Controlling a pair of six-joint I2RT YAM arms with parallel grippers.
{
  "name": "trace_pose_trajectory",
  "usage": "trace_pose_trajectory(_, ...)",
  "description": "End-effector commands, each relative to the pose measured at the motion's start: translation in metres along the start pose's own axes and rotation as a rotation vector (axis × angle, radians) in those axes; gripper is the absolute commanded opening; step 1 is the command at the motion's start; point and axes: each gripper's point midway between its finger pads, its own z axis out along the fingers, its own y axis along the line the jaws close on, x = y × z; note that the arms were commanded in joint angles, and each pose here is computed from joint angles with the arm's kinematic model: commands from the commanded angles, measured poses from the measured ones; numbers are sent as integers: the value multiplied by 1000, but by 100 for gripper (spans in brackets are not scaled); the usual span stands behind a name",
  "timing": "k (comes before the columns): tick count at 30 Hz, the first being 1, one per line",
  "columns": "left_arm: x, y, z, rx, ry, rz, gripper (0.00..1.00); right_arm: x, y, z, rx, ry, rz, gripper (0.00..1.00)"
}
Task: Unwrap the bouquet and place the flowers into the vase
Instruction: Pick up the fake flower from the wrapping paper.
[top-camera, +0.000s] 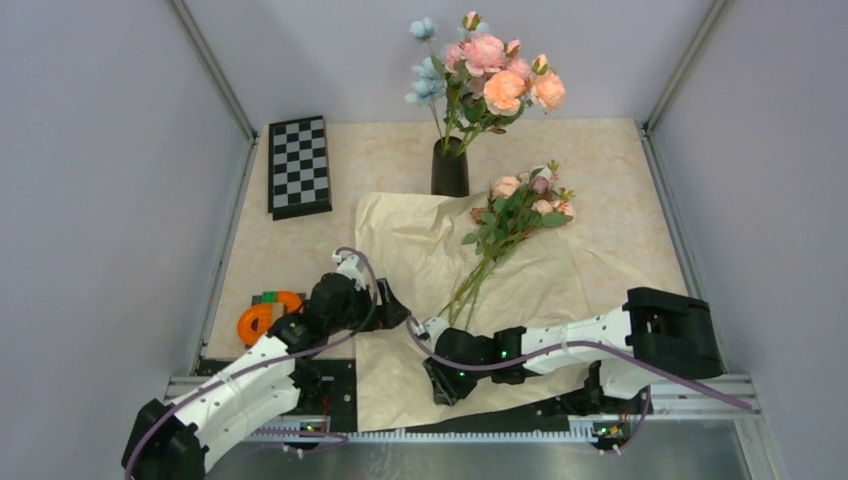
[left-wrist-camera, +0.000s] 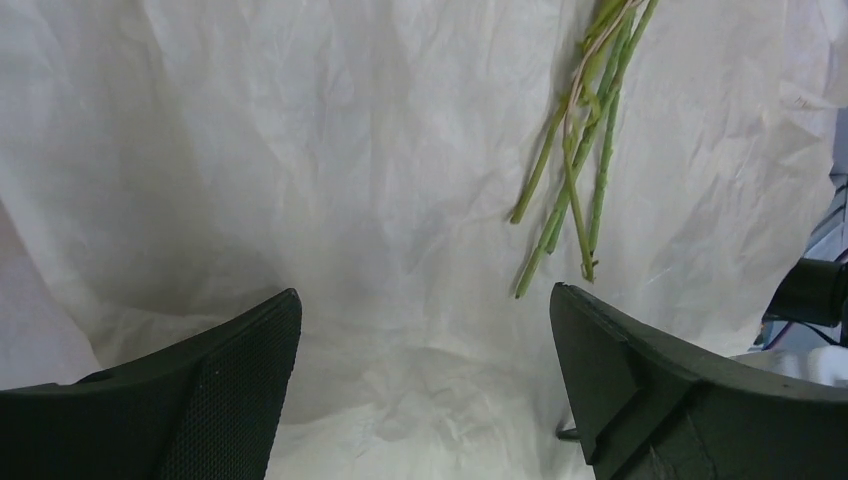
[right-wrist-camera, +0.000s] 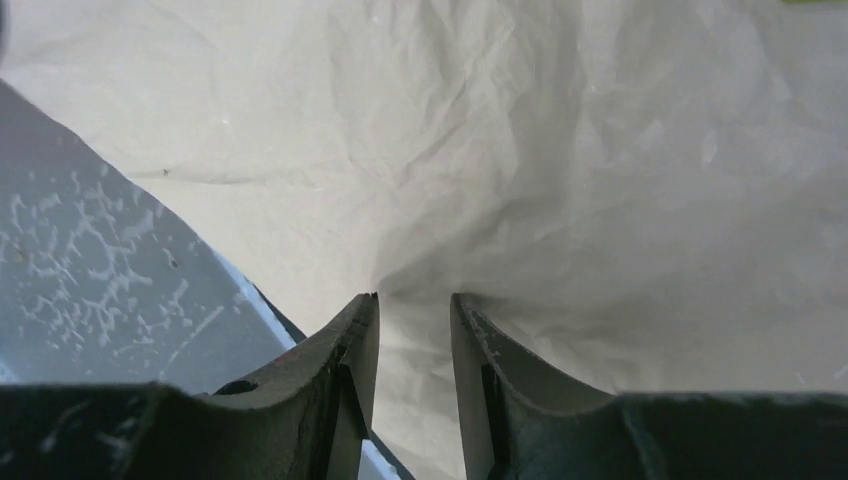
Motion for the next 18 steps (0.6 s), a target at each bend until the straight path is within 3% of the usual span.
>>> trace_pose_trajectory(1, 12, -2, 5, 16, -14, -51, 97, 0, 0, 7, -34, -25, 49, 35)
trace_pose_trajectory(9, 36, 17, 5, -3, 6, -89, 98, -2, 5, 5, -71, -50, 76, 43)
trace_pose_trajectory(14, 21, 11, -2, -11, -27, -25, 99, -37, 6, -19, -47, -147, 55, 54)
trace_pose_trajectory(18, 5, -6, -9, -4, -14, 53, 99, -70, -15, -49, -6, -239, 103, 56)
